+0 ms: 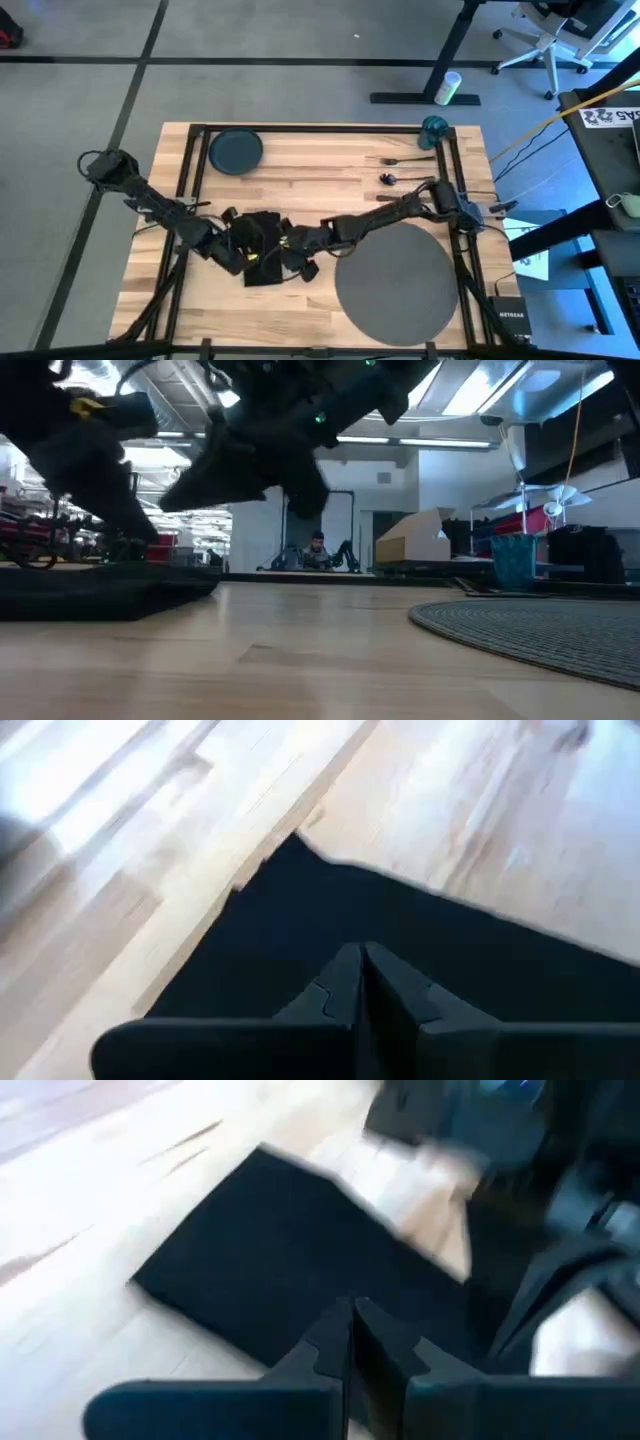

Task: Set table place
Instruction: Fold the black table napkin

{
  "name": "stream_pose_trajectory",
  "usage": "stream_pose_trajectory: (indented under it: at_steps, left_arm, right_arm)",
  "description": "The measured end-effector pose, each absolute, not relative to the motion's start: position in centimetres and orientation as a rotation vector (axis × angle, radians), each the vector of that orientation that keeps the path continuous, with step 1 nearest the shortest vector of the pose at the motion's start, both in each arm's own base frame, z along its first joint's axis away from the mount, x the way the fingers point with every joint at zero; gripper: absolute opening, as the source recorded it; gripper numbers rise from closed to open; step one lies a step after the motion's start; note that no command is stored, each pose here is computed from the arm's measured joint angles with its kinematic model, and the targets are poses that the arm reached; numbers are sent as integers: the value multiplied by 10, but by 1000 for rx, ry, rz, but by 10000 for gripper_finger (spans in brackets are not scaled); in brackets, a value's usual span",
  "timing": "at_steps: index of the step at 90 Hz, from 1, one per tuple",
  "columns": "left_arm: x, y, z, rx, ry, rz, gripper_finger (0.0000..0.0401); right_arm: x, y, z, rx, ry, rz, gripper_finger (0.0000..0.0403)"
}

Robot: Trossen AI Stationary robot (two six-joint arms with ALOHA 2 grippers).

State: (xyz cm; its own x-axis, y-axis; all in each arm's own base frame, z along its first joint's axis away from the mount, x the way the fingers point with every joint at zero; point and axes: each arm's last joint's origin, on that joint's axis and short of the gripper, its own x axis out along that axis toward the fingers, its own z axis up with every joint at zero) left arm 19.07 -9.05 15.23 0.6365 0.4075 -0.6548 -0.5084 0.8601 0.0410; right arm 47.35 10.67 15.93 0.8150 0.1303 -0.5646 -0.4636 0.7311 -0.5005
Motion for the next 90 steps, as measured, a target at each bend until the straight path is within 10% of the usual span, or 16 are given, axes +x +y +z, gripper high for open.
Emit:
stream_pose_trajectory:
  at_steps: [90]
  left_arm:
    - [196,-28,130,-252,698,453,0]
  right_arm:
    - [472,132,114,-587,469,373,0]
